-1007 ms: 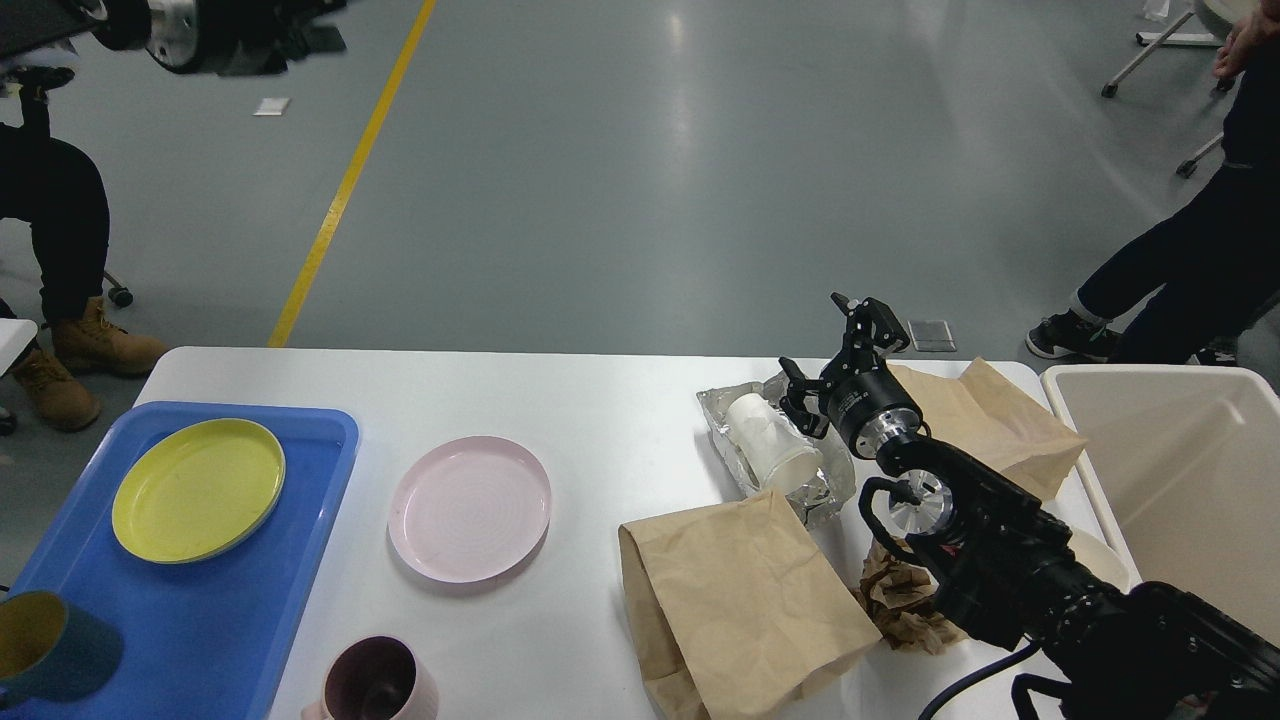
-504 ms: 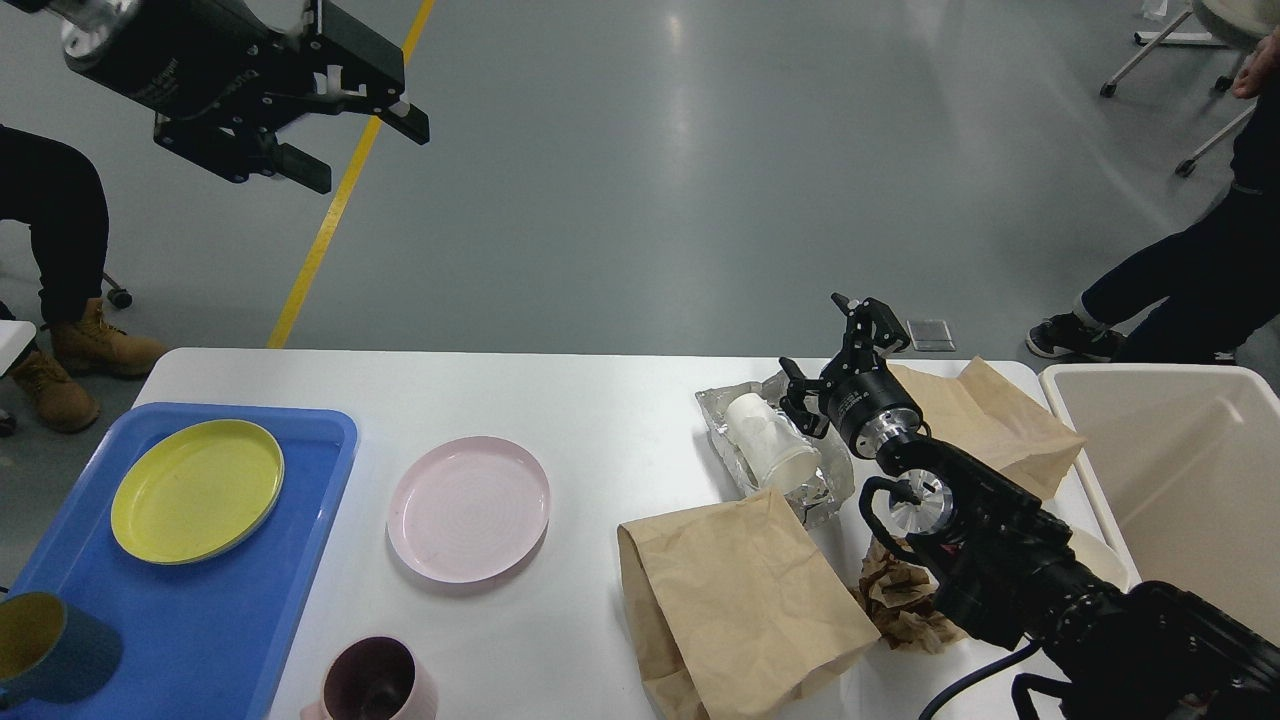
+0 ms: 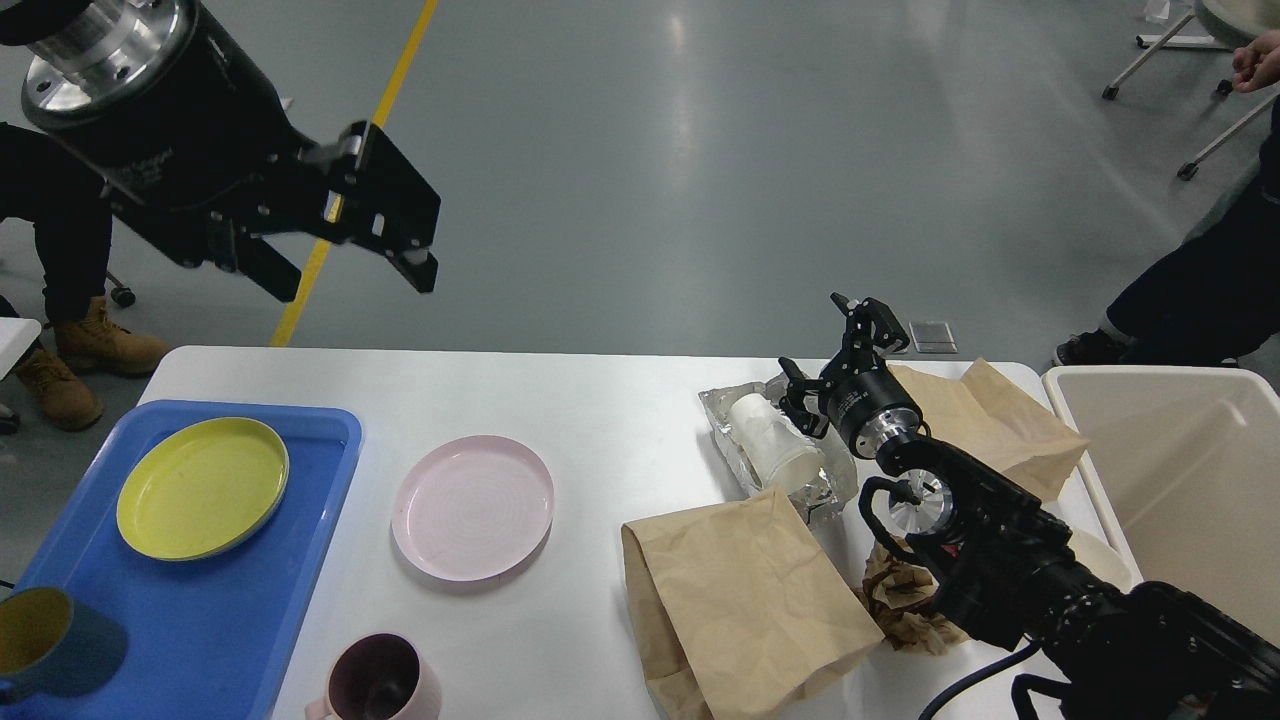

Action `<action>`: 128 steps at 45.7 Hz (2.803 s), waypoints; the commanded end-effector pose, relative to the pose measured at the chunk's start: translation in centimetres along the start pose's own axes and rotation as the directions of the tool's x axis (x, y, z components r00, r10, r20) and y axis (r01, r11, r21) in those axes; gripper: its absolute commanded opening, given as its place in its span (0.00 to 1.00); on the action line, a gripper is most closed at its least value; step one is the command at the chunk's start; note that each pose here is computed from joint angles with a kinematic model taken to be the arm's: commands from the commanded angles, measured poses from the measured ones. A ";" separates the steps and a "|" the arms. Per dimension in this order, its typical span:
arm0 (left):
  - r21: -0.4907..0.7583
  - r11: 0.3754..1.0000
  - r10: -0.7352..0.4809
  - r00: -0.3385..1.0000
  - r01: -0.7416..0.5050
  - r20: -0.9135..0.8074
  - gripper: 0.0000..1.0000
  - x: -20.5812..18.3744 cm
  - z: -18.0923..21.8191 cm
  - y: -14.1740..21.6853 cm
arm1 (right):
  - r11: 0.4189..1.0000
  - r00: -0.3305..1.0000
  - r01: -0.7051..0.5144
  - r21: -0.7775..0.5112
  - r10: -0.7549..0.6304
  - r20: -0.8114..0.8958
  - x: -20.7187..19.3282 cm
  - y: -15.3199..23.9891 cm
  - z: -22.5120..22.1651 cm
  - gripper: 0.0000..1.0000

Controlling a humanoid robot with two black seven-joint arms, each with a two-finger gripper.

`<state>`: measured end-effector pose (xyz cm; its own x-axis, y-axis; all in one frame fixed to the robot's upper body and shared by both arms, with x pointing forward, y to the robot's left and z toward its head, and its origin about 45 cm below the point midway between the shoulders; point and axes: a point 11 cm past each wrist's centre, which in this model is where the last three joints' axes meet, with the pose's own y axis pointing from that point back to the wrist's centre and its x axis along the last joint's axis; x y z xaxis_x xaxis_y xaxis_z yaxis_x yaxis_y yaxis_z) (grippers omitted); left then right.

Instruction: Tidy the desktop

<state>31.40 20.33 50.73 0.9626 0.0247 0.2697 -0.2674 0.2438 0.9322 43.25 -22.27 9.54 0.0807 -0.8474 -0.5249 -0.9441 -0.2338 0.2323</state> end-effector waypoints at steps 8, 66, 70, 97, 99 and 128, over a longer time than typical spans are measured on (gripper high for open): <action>0.102 0.993 -0.062 0.998 0.060 0.013 0.95 -3.0 0.3 -0.5 | 1.000 1.000 0.000 0.000 0.000 0.000 0.0 0.0 0.0 1.00; 0.348 0.899 -0.211 0.960 0.265 -0.184 0.96 -5.1 -14.4 -17.7 | 1.000 1.000 0.000 0.000 0.000 0.000 0.0 0.0 0.0 1.00; 0.333 0.903 -0.226 0.958 0.273 -0.174 0.96 -5.8 -14.0 -19.3 | 1.000 1.000 0.000 0.000 0.000 0.000 0.0 0.0 0.0 1.00; 0.345 0.852 -0.395 0.916 0.394 -0.071 0.96 -11.6 -11.4 -26.4 | 1.000 1.000 0.000 0.000 0.000 0.000 0.0 0.0 0.0 1.00; 0.356 0.848 -0.404 0.914 0.393 -0.048 0.96 -11.6 -11.7 -26.3 | 1.000 1.000 0.000 0.000 0.000 0.000 0.0 0.0 0.0 1.00; 0.394 0.811 -0.465 0.885 0.433 -0.016 0.96 -13.4 -14.3 -27.8 | 1.000 1.000 0.000 0.000 0.000 0.000 0.0 0.0 0.0 1.00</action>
<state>26.81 26.70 18.65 0.9783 -0.0876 -0.1877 0.1710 -0.1705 0.9704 43.24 -22.28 9.54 0.0807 -0.8474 -0.5248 -0.9441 -0.2337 0.2323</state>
